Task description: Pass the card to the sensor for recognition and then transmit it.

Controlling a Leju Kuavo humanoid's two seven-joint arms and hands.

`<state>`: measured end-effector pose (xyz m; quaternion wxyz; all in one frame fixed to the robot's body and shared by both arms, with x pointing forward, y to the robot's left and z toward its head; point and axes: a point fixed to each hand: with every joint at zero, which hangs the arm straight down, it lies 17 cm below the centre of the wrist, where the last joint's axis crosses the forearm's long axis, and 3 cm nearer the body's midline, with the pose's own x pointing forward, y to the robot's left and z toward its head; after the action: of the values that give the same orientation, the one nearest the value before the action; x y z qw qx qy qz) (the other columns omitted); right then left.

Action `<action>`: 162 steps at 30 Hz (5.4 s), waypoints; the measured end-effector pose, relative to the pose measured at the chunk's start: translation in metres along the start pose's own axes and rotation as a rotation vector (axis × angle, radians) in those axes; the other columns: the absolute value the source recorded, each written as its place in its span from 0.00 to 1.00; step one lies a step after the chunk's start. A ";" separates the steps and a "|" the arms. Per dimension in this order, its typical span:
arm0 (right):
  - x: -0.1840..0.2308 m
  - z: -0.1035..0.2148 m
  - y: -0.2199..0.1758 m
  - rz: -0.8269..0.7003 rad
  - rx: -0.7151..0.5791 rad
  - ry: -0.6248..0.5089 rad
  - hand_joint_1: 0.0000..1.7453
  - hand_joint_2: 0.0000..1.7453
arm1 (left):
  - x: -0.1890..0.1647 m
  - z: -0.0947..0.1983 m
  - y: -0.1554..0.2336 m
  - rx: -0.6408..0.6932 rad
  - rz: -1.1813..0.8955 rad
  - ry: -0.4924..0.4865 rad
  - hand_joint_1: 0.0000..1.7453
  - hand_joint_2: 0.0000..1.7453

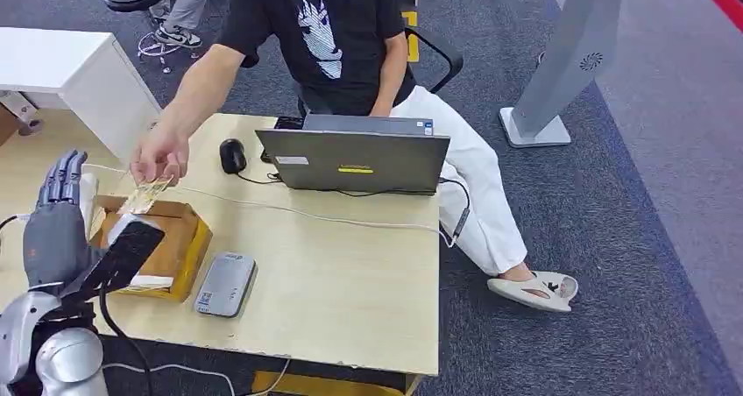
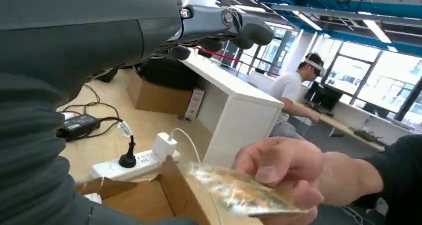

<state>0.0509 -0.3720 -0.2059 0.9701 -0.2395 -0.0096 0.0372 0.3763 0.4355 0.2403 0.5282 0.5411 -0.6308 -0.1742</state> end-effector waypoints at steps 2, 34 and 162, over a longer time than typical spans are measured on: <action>0.000 0.000 -0.001 0.012 -0.002 -0.003 0.00 1.00 | -0.001 0.002 -0.002 -0.006 -0.001 0.001 0.00 1.00; 0.001 -0.004 -0.012 0.185 0.002 -0.075 0.00 1.00 | 0.006 0.072 -0.088 -0.377 -0.135 -0.099 1.00 1.00; -0.015 -0.013 -0.004 0.332 0.012 -0.079 0.00 1.00 | 0.108 -0.088 0.023 0.079 -0.372 -0.263 0.00 1.00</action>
<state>0.0363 -0.3823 -0.2157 0.9510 -0.2302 -0.0081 0.2063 0.4554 0.3813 0.3438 0.3786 0.6409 -0.5900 -0.3126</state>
